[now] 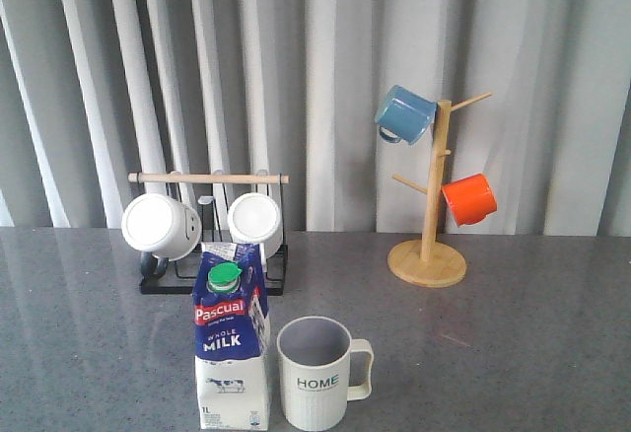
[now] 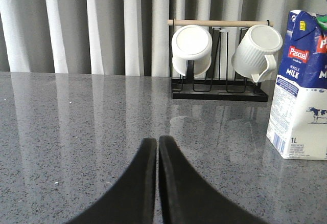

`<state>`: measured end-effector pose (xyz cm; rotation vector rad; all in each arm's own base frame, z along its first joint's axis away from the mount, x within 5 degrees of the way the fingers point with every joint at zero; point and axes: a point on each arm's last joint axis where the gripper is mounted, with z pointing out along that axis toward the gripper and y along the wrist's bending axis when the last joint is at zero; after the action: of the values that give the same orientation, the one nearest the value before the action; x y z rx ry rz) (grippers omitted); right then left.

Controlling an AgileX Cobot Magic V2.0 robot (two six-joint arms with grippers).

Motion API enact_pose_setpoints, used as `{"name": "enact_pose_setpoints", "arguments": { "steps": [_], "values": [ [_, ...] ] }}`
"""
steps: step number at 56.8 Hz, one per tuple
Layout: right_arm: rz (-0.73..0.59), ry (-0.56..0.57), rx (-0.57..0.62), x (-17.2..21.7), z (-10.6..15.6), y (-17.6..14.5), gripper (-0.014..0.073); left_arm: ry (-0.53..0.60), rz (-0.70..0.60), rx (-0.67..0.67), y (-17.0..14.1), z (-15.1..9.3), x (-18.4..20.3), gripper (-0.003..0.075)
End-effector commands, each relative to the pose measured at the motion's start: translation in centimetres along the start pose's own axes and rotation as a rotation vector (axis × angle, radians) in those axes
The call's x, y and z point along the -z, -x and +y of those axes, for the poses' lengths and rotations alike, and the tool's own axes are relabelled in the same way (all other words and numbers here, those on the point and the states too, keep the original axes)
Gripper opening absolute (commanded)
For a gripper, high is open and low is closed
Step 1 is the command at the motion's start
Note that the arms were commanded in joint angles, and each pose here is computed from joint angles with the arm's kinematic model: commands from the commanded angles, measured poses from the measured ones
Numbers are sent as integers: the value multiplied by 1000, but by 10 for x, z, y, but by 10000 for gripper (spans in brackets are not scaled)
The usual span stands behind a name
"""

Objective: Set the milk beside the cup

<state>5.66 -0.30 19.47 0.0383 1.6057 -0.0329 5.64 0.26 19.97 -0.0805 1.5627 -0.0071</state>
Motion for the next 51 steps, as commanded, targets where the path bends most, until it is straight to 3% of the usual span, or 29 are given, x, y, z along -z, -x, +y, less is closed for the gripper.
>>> {"name": "enact_pose_setpoints", "arguments": {
  "steps": [1, 51],
  "values": [
    [-72, 3, 17, 1, 0, 4, -8, -3, -105, 8, 15, -1, 2, -6],
    [-72, 6, -18, 1, 1, 4, -8, -3, -105, 8, 15, -1, 2, -6]
  ]
}}
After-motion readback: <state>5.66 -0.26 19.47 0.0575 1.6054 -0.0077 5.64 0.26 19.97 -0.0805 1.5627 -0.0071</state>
